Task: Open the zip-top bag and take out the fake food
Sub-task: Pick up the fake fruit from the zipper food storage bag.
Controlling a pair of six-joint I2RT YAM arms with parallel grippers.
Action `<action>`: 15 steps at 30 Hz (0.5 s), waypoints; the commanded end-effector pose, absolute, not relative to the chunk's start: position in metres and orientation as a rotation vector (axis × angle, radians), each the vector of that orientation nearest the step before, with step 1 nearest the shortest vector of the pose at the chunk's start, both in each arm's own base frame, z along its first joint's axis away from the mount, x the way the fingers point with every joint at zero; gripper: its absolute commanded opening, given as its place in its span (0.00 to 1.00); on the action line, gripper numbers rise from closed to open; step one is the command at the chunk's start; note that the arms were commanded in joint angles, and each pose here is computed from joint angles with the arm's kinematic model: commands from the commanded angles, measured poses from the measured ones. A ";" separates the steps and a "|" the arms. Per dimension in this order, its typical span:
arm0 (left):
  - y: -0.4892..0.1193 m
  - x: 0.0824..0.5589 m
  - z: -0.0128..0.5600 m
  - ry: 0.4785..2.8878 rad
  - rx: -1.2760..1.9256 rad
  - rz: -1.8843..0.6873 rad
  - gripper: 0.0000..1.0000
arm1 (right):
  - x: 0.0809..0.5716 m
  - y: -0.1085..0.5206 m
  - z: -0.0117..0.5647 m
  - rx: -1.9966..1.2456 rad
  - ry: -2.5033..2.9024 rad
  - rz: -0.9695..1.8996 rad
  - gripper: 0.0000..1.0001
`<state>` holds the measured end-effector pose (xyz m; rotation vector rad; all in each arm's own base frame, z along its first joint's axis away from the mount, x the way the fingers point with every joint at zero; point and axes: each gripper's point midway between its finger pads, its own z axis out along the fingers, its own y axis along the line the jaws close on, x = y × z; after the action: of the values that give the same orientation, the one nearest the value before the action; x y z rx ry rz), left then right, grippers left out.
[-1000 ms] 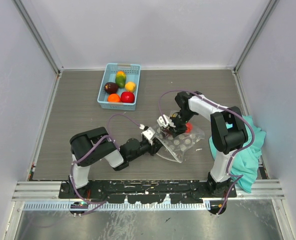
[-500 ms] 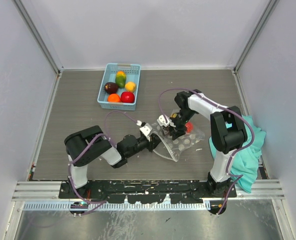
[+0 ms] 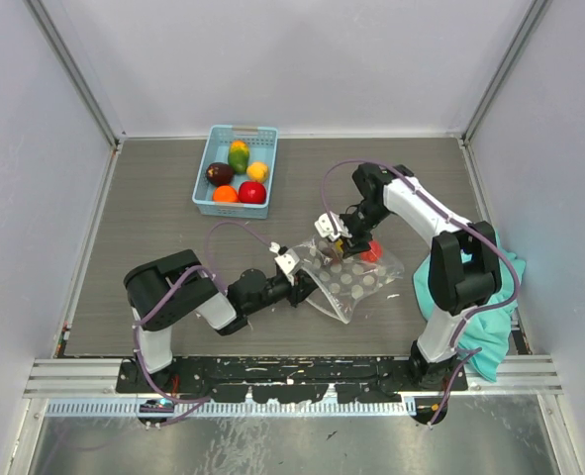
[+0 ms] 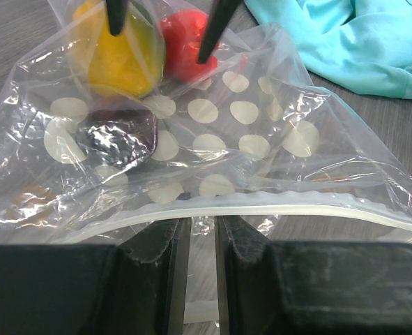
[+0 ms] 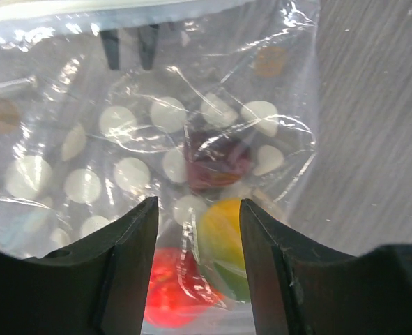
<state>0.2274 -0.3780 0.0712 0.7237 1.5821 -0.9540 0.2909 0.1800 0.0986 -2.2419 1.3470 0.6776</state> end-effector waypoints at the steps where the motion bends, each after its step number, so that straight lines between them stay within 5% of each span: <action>1: -0.385 0.228 0.098 1.486 0.715 -0.998 0.20 | 0.319 0.185 0.110 -2.319 1.181 0.534 0.56; 15: -0.390 0.231 0.085 1.504 0.735 -0.984 0.20 | 0.336 0.188 0.069 -2.485 1.205 0.480 0.48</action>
<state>0.2260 -0.3826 0.0675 0.7445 1.5826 -0.9691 0.3258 0.1855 0.0622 -2.4512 1.2403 0.5509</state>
